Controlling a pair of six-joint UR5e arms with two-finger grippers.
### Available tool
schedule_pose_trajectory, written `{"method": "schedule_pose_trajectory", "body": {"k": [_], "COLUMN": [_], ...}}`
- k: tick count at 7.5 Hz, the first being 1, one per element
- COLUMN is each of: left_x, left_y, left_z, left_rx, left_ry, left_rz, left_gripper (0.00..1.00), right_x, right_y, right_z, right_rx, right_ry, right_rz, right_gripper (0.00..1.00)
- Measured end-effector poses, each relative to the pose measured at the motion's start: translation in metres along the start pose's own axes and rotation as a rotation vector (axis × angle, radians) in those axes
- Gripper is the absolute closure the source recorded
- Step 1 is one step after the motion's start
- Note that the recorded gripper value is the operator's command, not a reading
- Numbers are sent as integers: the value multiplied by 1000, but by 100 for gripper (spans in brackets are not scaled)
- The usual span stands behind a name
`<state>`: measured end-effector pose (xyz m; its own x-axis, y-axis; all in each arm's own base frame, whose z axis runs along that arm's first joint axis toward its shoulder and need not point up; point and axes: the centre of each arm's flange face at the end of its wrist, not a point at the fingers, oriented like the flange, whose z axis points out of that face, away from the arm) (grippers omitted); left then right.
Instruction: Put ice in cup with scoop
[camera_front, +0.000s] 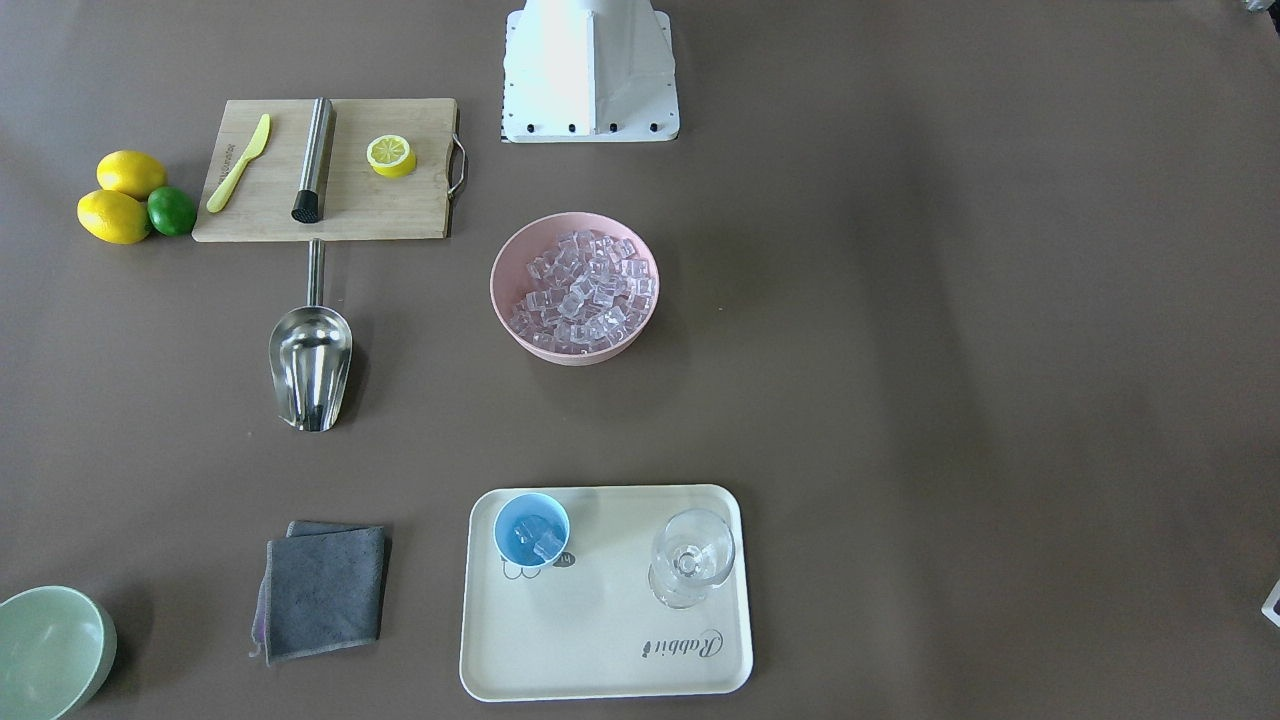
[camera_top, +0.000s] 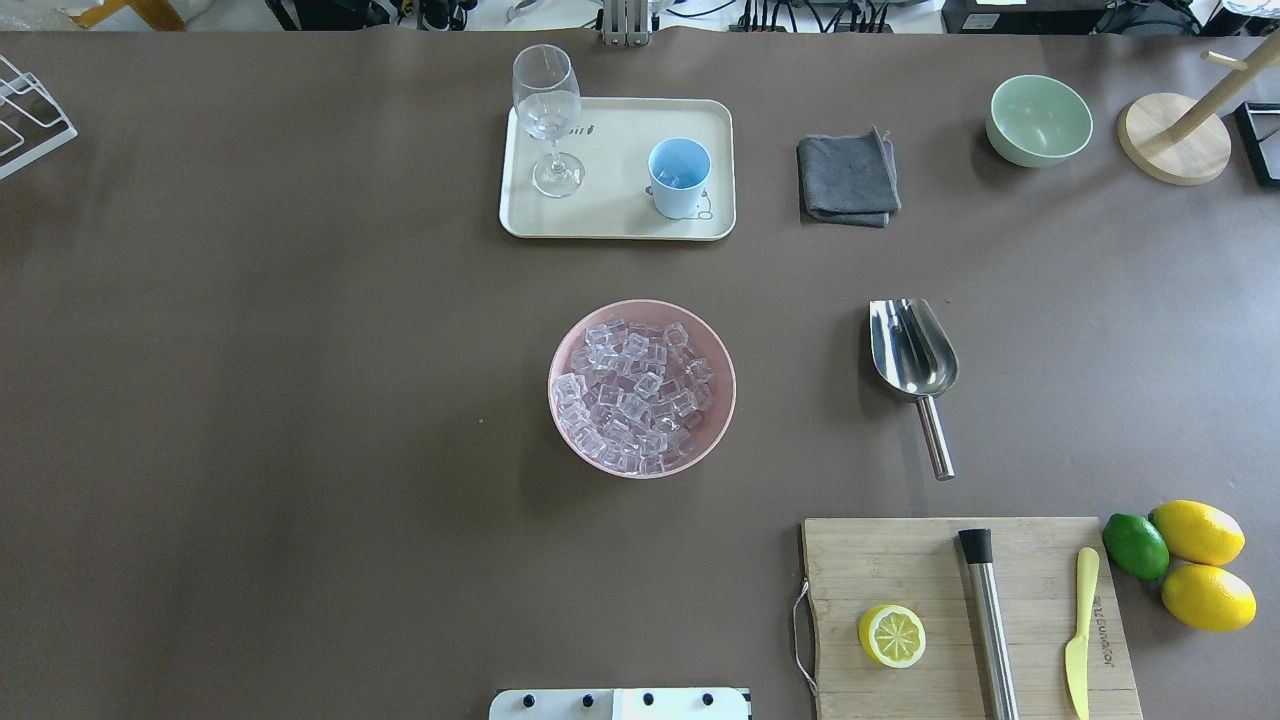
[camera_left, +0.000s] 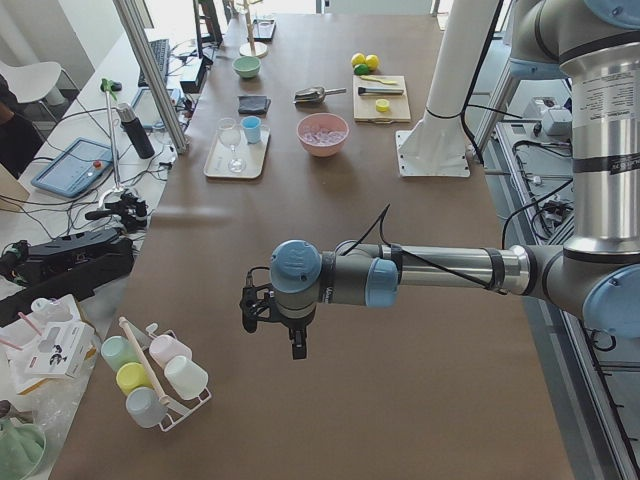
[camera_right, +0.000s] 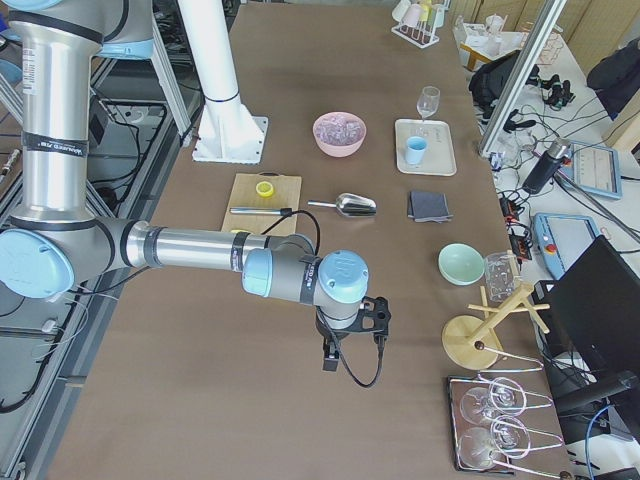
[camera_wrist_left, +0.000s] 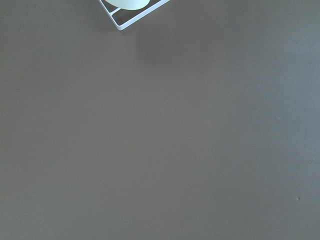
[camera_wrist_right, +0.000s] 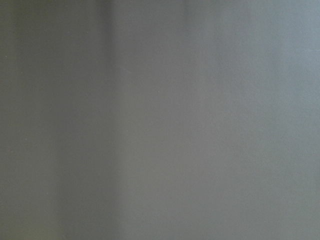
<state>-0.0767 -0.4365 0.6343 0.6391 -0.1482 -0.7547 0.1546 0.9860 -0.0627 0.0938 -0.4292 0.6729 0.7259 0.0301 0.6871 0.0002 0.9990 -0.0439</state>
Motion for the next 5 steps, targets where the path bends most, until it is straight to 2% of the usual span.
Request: {"method": "schedule_pose_trajectory", "body": {"k": [5], "left_x": [0], "left_y": [0], "left_z": [1], "left_rx": [-1], "left_ry": [0], "left_rz": [0], "left_gripper": [1], "right_x": [2], "right_y": [-1], "right_z": [3], "right_rx": [-6], "right_ry": [2], "right_rz": [6], "right_gripper": [0]}}
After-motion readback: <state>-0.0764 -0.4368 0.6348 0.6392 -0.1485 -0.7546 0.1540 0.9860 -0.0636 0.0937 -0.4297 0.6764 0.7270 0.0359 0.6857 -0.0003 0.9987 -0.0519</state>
